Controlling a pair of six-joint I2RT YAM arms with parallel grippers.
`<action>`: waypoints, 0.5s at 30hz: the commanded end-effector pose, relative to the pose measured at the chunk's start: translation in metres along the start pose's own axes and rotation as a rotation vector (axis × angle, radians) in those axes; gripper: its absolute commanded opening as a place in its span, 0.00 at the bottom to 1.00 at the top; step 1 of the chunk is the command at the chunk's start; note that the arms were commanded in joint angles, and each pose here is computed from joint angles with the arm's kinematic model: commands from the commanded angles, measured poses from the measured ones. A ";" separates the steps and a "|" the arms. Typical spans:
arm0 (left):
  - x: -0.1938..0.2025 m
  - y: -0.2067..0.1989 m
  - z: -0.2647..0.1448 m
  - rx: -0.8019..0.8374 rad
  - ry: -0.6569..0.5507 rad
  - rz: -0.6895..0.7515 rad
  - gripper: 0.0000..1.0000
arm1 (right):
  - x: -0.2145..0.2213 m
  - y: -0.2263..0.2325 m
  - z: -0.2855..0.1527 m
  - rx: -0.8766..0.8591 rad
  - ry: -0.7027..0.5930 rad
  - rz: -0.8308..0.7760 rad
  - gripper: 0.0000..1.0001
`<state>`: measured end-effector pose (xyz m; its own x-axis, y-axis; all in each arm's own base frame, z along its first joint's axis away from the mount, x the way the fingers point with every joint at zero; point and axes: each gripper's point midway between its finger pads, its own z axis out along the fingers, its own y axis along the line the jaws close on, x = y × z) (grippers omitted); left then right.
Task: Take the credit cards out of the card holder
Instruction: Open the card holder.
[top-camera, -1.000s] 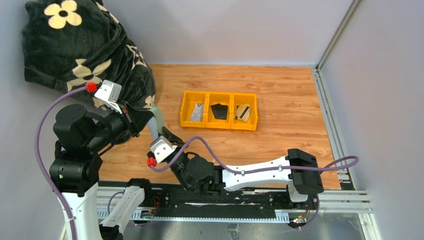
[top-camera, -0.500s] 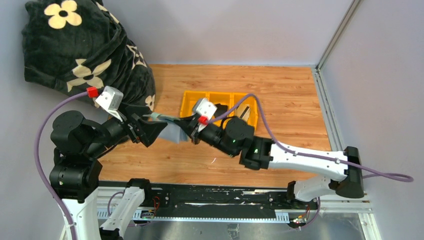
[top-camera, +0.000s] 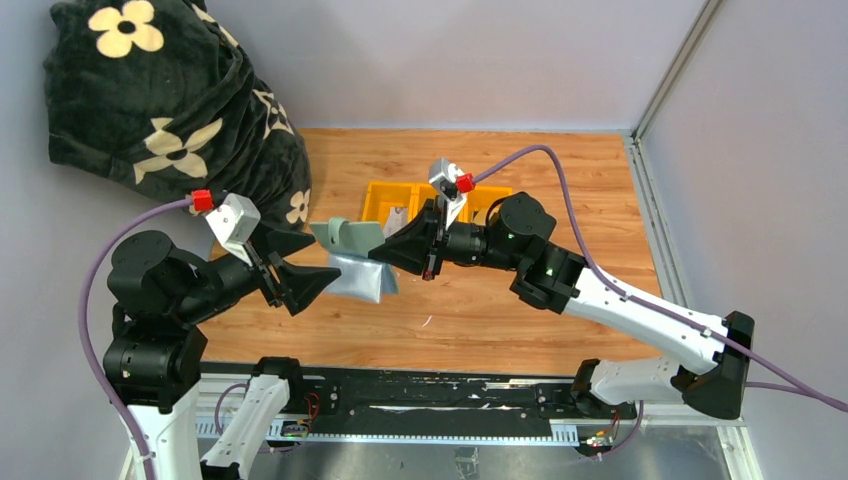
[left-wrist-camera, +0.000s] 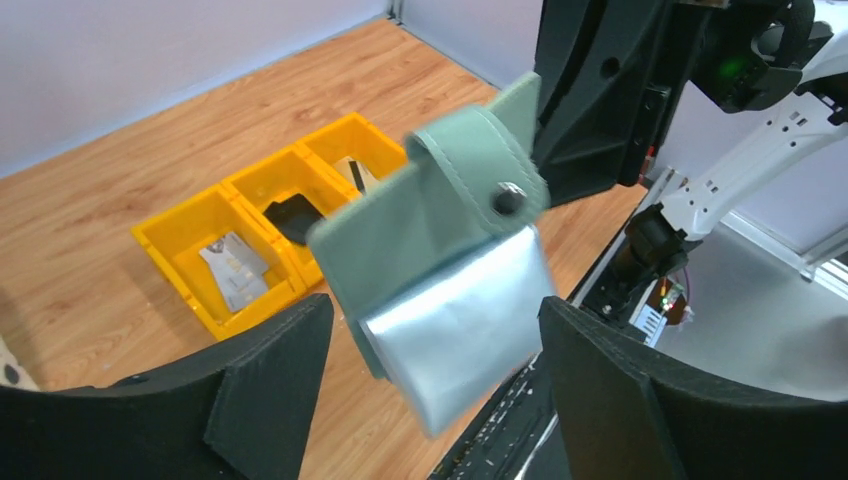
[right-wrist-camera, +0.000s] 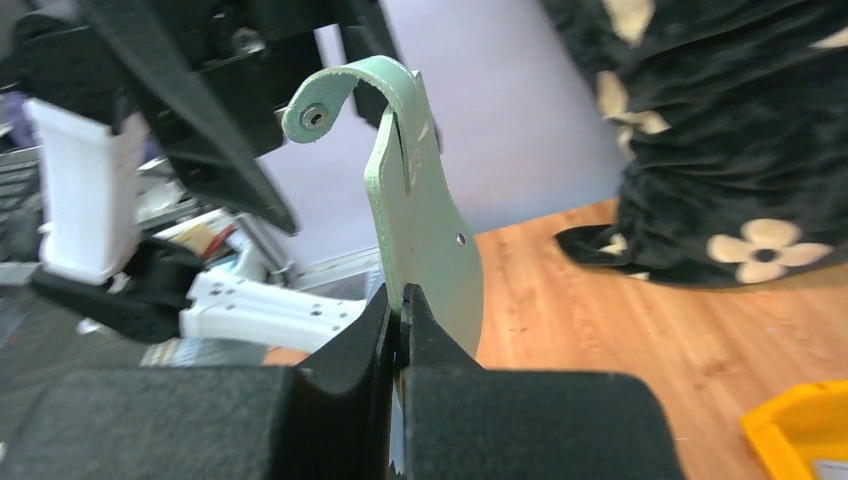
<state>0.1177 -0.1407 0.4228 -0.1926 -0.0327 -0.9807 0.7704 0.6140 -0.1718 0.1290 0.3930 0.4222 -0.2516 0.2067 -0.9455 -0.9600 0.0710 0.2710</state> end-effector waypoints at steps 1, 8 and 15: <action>0.008 0.000 0.003 0.036 0.022 0.012 0.81 | 0.000 0.034 -0.004 -0.183 0.035 0.067 0.00; 0.013 0.003 0.003 0.024 0.026 0.033 0.68 | -0.003 0.036 -0.007 -0.223 0.025 0.103 0.00; 0.019 -0.021 0.003 0.167 0.042 -0.011 0.42 | -0.003 0.039 -0.004 -0.263 0.023 0.142 0.00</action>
<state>0.1180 -0.1445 0.4084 -0.2011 -0.0006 -0.9796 0.7989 0.5785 -0.1644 0.0990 0.3921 0.4209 -0.3731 0.1410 -0.9170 -0.9246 -0.1386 0.3549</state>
